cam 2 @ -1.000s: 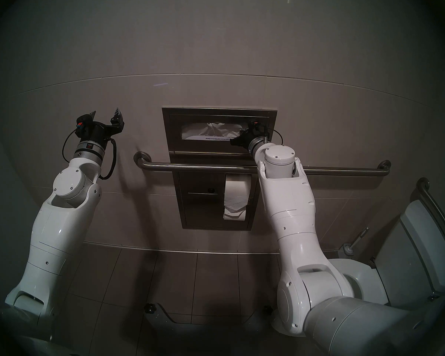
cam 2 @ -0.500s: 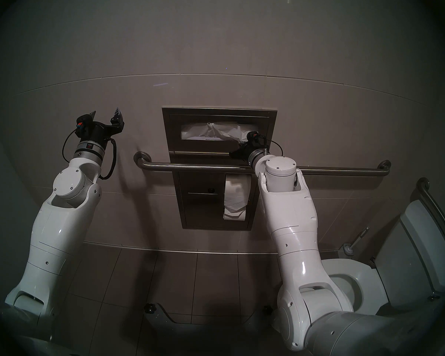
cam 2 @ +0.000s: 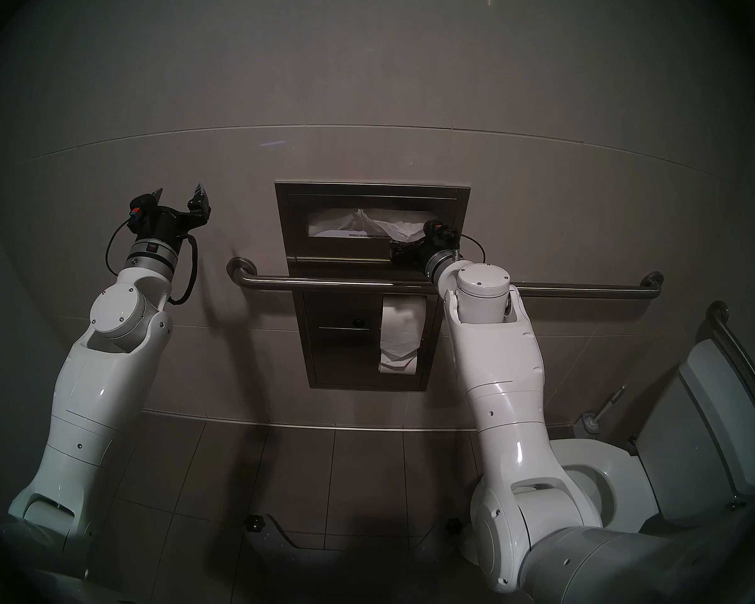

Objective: Take out a toilet seat cover

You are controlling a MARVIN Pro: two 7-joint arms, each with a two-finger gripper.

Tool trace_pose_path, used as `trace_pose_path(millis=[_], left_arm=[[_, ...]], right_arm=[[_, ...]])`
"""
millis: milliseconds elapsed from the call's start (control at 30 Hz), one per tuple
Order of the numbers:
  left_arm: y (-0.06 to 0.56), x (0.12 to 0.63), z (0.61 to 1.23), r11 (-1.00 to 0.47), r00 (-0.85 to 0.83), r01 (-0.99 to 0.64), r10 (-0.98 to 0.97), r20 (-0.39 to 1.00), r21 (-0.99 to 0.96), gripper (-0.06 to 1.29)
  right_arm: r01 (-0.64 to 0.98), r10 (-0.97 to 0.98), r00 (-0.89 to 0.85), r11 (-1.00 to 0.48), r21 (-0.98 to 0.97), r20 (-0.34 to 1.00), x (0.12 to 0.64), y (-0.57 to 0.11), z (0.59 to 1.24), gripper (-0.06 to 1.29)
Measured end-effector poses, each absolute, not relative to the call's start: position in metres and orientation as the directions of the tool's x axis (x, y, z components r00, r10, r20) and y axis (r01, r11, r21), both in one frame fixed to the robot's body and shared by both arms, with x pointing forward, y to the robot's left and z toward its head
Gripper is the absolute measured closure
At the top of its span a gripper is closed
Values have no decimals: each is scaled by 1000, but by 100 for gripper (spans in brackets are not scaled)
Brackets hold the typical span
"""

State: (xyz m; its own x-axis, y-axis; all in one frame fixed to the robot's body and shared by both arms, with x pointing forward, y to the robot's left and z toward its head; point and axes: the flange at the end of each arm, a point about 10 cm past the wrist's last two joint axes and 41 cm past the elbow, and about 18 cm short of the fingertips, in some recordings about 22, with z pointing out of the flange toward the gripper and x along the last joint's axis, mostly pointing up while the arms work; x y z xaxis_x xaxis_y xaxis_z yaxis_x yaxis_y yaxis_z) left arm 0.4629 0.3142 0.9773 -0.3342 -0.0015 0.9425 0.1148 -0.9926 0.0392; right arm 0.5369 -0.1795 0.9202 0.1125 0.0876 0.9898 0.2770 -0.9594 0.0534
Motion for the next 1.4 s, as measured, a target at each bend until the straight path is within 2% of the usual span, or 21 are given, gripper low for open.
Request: trace_pose_path(millis=[867,1400], left_arm=[[311,464,975,-995,-330,96,-8,944,25,-3],[282,466,962,-992,-298,-121,9,954,-29,-3]], right_arm=[[283,20,97,-959,-8,995,541,-175,924,-2],[279,-9,76,-960,-30,997,536,-175,931,-2]])
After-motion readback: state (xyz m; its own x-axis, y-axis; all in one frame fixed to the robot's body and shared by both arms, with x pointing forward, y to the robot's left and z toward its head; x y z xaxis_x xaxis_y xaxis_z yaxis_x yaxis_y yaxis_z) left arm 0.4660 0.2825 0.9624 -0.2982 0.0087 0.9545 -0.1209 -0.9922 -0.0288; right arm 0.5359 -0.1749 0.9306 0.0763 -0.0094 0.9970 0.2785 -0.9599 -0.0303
